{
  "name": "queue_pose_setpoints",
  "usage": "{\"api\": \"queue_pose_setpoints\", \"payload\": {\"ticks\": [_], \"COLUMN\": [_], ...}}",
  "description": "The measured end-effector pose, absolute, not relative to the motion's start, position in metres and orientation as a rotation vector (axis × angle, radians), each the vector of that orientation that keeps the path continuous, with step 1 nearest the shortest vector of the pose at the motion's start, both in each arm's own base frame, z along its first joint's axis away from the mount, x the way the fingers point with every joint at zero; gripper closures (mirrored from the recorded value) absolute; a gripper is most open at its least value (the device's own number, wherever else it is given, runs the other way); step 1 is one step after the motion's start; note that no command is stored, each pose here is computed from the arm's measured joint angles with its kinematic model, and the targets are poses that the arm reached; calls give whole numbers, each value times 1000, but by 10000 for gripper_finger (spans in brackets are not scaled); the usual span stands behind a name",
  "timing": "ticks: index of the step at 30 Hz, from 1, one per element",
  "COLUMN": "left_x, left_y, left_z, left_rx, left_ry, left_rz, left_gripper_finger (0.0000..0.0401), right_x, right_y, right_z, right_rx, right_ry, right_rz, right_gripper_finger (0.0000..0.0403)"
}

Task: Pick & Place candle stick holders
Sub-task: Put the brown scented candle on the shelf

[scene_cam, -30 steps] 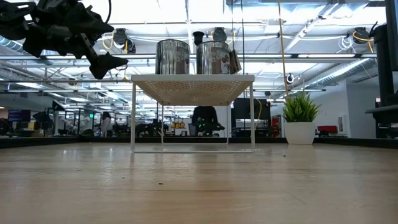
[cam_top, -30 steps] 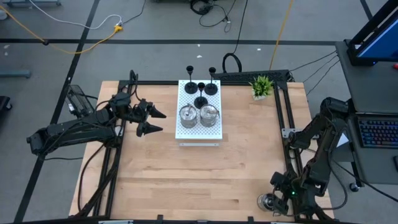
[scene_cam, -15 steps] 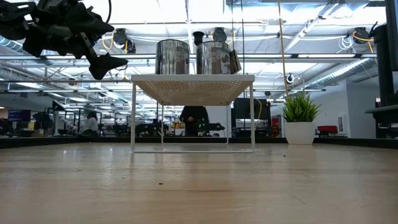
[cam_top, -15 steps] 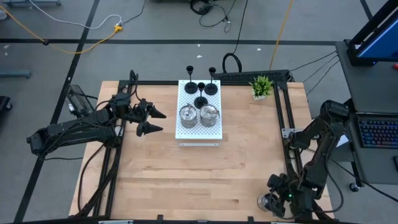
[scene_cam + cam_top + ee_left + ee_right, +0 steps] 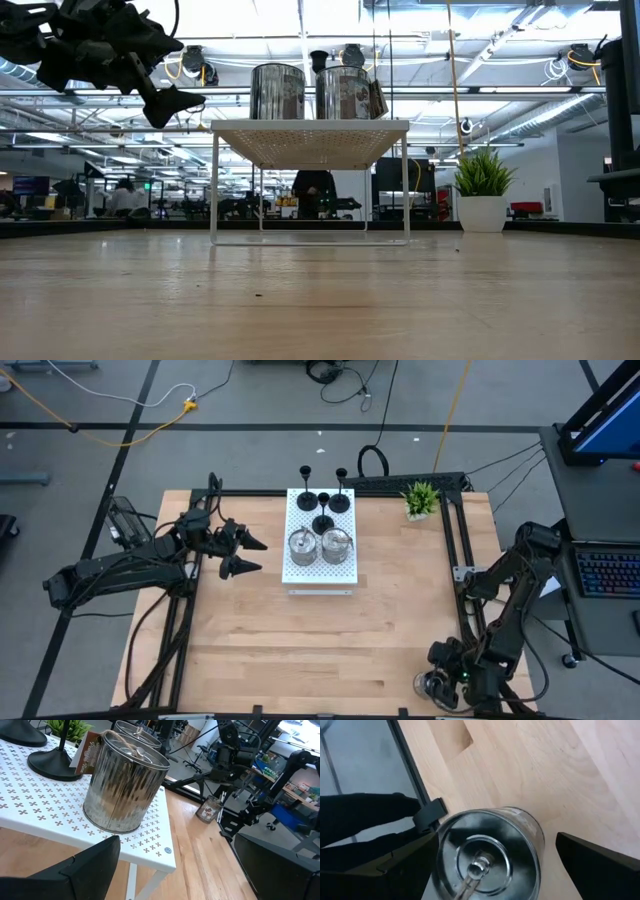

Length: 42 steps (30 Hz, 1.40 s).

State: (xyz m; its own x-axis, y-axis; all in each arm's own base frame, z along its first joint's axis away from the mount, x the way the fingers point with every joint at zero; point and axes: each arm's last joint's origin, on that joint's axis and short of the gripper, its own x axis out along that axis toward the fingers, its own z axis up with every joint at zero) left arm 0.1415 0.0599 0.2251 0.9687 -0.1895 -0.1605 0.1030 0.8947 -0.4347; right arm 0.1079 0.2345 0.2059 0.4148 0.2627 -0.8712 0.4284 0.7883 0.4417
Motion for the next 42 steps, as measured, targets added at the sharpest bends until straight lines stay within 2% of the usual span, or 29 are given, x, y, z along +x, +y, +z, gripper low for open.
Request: {"api": "queue_pose_setpoints", "payload": {"ticks": [8,15,20,36,42], "left_x": [142,141,142,142,142], "left_y": [60,60,60,62,62], "left_z": [225,225,225,225,225], "left_rx": [-438,-445,-464,-451,-452], "left_ry": [202,202,204,196,196], "left_rz": [-152,-151,-150,-92,-89], "left_gripper_finger": [2,2,2,2,2], "right_x": [113,110,110,111,111], "right_y": [250,245,240,197,186], "right_z": [186,189,188,182,183], "right_rx": [654,595,560,262,162], "right_ry": [1177,1107,1134,1241,1174], "right_rz": [-102,-118,-153,-470,-542], "right_gripper_finger": [9,9,9,9,9]}}
